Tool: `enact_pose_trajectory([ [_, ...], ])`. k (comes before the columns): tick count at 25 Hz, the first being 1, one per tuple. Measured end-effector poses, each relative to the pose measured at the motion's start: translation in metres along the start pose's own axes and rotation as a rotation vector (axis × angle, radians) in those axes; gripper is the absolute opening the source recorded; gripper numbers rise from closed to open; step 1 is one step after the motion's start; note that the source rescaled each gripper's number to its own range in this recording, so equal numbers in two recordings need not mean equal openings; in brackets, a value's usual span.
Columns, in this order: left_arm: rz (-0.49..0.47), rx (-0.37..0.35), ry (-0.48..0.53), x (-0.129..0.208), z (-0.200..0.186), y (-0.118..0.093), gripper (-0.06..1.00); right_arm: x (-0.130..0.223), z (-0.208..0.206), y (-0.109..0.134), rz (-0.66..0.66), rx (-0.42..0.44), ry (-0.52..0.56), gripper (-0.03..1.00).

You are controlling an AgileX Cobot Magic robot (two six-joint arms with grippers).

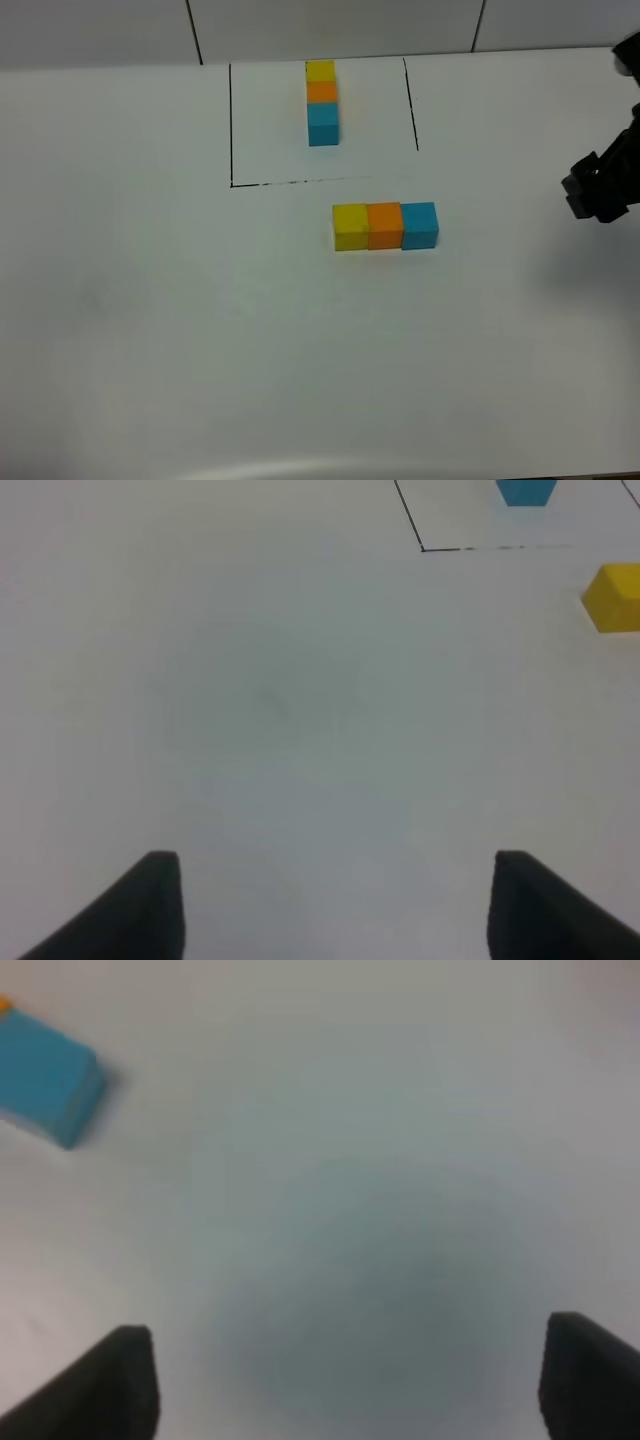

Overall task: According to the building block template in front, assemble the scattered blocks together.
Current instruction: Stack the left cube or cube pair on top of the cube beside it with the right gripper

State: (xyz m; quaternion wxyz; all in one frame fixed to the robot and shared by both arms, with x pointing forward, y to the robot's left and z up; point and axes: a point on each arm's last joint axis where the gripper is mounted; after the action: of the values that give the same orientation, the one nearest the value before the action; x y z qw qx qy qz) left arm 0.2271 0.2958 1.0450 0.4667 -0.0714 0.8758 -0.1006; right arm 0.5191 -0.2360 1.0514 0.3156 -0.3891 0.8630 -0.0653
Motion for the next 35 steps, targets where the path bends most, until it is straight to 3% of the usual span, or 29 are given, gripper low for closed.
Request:
enact_pose_trajectory([
  [6,0.0,0.0,0.0,0.0,0.0,0.0,0.39,-0.075,0.029,0.029,-0.338,-0.103,-0.036,0.59],
  [12,0.0,0.0,0.0,0.0,0.0,0.0,0.39,-0.131,0.098,0.066,-0.644,-0.32,0.122,0.6],
  [16,0.0,0.0,0.0,0.0,0.0,0.0,0.39,-0.14,0.147,0.08,-0.713,-0.453,0.188,0.6],
  [26,0.0,0.0,0.0,0.0,0.0,0.0,0.39,-0.126,0.212,0.1,-0.779,-0.547,0.258,0.58],
  [28,0.0,0.0,0.0,0.0,0.0,0.0,0.39,-0.123,0.216,0.102,-0.781,-0.554,0.266,0.44],
  [31,0.0,0.0,0.0,0.0,0.0,0.0,0.39,-0.122,0.217,0.101,-0.79,-0.546,0.276,0.0],
  [35,0.0,0.0,0.0,0.0,0.0,0.0,0.39,-0.122,0.216,0.099,-0.698,-0.521,0.317,0.01],
])
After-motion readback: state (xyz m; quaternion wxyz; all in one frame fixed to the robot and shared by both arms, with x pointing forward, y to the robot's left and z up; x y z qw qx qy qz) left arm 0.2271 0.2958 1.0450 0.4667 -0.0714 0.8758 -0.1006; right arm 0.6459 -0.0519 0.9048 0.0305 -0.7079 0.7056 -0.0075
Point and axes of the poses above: a point on each arm's last joint axis where the gripper is mounted, z pointing out along that axis toward the gripper, y along the wrist's bending axis when the last joint is at zero, x = y × z, and after that the axes turned 12 degrees about -z, right-handed
